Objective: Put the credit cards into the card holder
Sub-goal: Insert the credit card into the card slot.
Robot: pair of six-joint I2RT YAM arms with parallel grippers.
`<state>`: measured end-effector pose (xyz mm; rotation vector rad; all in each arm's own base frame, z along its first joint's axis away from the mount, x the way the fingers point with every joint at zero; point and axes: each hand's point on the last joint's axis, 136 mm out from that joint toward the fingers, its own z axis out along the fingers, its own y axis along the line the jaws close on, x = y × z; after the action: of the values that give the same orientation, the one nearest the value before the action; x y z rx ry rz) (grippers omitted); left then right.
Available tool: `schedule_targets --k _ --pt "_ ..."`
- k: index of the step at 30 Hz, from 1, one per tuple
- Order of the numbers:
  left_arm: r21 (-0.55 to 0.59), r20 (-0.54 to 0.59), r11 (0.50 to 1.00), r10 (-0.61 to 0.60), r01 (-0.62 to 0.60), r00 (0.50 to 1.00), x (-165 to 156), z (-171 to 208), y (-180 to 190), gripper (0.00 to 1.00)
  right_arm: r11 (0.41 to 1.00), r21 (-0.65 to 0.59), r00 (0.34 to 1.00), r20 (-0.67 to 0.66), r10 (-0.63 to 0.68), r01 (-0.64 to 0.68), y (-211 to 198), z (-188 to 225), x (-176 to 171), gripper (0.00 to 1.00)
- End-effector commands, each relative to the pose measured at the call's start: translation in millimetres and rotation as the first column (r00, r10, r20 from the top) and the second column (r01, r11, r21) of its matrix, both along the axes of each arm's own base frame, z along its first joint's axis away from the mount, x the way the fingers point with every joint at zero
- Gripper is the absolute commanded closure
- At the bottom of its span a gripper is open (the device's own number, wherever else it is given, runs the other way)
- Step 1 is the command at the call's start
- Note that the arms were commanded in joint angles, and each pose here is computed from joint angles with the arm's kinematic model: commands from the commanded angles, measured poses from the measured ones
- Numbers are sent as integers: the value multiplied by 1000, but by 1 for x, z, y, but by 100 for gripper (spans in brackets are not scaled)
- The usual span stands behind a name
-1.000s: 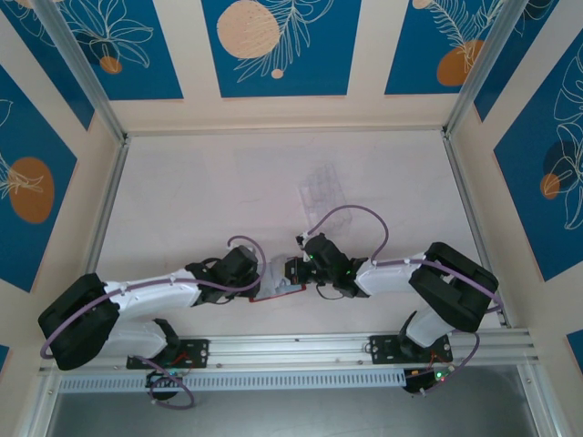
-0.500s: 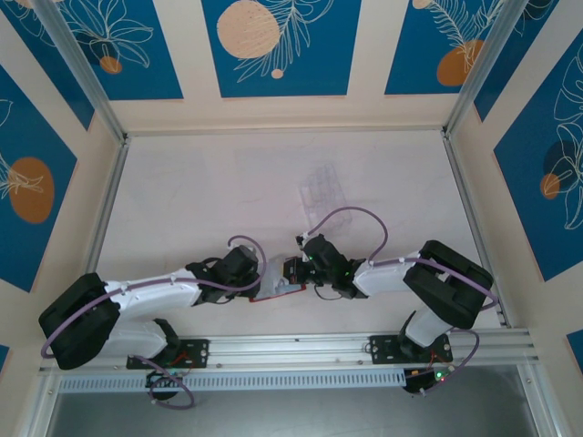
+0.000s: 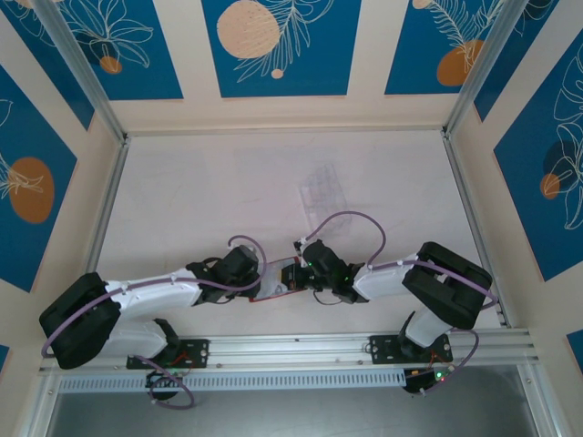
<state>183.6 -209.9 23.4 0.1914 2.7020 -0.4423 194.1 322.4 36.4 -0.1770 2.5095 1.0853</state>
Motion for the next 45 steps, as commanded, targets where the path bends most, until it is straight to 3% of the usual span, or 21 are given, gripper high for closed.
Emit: schedule_targets --k 1,30,34,37,45 --pt "139 -120 990 10 6 993 -27 -30 32 78 994 -110 996 -89 20 -30 -19 -32 -22 100" --pt "148 -128 989 16 4 992 -28 -34 33 78 978 -103 972 -173 161 -181 11 -50 -25 99" --pt "142 -128 990 18 1 992 -27 -34 32 77 978 -83 970 -166 175 -191 17 -42 -26 94" --pt "146 -129 989 18 1 992 -27 -35 33 77 977 -73 969 -164 185 -199 16 -33 -26 80" --pt "146 -133 989 15 4 991 -28 -39 33 78 965 -40 951 -187 247 -259 17 -10 -28 69"
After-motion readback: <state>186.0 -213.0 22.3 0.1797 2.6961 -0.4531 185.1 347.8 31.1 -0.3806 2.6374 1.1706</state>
